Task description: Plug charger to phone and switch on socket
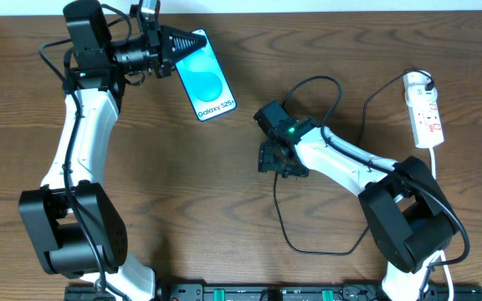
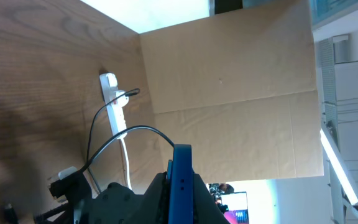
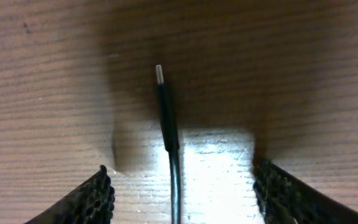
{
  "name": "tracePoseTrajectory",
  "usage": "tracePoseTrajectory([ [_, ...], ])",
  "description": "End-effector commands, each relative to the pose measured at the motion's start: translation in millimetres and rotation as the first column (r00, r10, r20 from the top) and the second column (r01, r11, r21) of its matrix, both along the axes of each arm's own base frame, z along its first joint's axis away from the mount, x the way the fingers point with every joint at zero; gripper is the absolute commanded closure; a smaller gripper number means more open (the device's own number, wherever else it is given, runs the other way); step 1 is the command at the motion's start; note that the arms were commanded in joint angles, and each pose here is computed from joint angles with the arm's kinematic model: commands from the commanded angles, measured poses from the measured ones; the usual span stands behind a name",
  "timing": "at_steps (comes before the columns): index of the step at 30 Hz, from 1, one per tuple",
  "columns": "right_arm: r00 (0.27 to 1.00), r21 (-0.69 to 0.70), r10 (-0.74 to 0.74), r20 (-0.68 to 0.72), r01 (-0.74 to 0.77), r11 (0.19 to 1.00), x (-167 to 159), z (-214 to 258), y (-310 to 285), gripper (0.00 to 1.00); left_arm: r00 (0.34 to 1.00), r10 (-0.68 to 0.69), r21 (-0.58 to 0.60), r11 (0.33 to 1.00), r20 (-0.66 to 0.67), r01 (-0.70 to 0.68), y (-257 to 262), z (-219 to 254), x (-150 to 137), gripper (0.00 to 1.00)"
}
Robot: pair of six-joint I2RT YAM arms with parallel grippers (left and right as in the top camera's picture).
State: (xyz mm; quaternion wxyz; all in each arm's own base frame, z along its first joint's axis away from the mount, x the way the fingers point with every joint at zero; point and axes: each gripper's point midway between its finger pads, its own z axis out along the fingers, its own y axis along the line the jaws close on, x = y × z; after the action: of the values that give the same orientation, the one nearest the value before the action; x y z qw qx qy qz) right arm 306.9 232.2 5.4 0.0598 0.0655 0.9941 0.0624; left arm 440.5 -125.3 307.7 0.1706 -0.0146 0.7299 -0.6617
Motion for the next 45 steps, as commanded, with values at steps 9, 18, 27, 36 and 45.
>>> tracePoseTrajectory([
  [9, 0.999, -0.072, 0.009, 0.045, -0.006, 0.997, 11, -7, -8, 0.39, 0.999, -0.029, -0.004, 1.000, 0.029, 0.030, -1, 2, -4, 0.93],
  [18, 0.998, -0.063, 0.023, 0.062, -0.019, 0.998, 19, -1, -3, 0.45, 0.999, -0.027, -0.003, 1.000, 0.029, 0.027, -1, 2, -3, 0.93],
  [27, 0.999, -0.080, 0.020, 0.036, -0.017, 0.997, 12, -2, -7, 0.99, 0.999, -0.022, -0.001, 1.000, 0.029, 0.022, -1, 1, -2, 0.93],
  [36, 0.993, 0.073, 0.115, -0.019, -0.113, 0.991, 3, 0, 21, 0.99, 0.999, -0.024, -0.002, 1.000, 0.028, 0.024, -1, 2, -3, 0.93],
  [45, 0.800, 0.680, 0.552, 0.235, -0.541, 0.494, -32, 75, 131, 0.99, 0.995, -0.093, -0.027, 0.995, 0.044, 0.094, -2, 7, -14, 0.93],
])
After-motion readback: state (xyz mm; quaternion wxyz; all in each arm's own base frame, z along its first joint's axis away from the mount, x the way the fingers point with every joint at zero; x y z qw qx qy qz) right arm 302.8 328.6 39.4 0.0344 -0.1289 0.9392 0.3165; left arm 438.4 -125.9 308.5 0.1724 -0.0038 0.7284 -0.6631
